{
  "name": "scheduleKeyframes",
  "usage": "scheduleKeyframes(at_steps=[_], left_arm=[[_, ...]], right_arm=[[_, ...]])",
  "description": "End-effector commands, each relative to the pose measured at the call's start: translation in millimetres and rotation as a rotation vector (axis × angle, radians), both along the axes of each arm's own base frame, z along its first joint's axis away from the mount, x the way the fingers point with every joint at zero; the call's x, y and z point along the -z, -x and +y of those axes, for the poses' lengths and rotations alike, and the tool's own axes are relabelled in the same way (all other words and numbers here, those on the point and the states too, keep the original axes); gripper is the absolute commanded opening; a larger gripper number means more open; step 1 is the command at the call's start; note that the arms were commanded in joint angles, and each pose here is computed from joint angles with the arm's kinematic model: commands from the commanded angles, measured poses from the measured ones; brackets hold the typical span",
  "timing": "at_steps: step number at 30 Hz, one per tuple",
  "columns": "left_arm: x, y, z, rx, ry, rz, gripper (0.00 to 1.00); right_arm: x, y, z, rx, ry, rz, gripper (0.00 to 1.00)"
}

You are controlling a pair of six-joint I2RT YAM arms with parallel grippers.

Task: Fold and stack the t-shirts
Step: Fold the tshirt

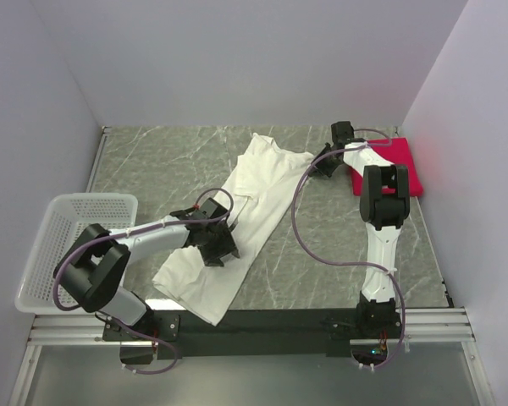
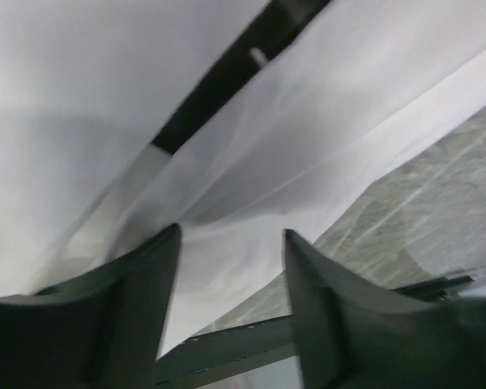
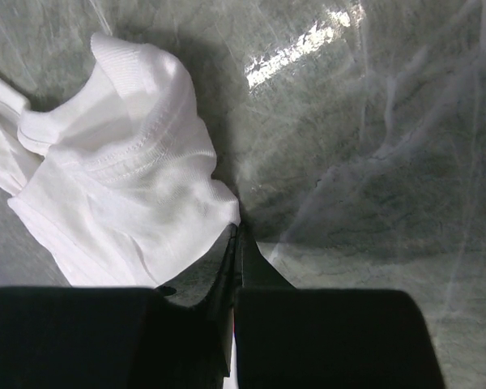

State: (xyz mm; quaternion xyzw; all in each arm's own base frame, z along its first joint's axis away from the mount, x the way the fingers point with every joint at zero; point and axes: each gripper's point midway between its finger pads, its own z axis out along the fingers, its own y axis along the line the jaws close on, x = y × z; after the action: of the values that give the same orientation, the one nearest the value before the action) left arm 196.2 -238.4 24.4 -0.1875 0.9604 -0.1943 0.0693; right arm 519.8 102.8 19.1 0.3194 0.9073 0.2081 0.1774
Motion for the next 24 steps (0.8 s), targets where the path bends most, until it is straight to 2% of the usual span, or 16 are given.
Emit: scheduleKeyframes(at_steps=[1, 4, 6, 8, 10, 17, 24], left_arm=[[6, 24, 48, 0.001, -0.223, 0.063, 0.67], [-26, -2, 48, 0.017, -0.246, -0.062, 0.73], [-40, -15, 50, 0.04, -0.264, -0.137, 0.72], [-42, -23, 48, 0.076, -0.275, -0.177, 0.65], [-40, -29, 44, 0.109, -0.272, -0.197, 0.6], [-42, -62, 14, 0.224, -0.249, -0.294, 0.58], [-28, -88, 0, 0.274, -0.297, -0.302, 0.51]], right_arm=[[-3, -11, -25, 0.027, 0.079, -0.037, 0.0], [-3, -12, -23, 0.008, 0.077, -0.04, 0.0], [-4, -14, -23, 0.005, 0.078, -0.042, 0.0], [-3, -13, -22, 0.0, 0.076, -0.041, 0.0], [-3, -14, -21, -0.001, 0.071, -0.045, 0.0], [-2, -14, -22, -0.015, 0.083, -0.04, 0.0], [-1, -14, -22, -0.024, 0.086, -0.039, 0.0]])
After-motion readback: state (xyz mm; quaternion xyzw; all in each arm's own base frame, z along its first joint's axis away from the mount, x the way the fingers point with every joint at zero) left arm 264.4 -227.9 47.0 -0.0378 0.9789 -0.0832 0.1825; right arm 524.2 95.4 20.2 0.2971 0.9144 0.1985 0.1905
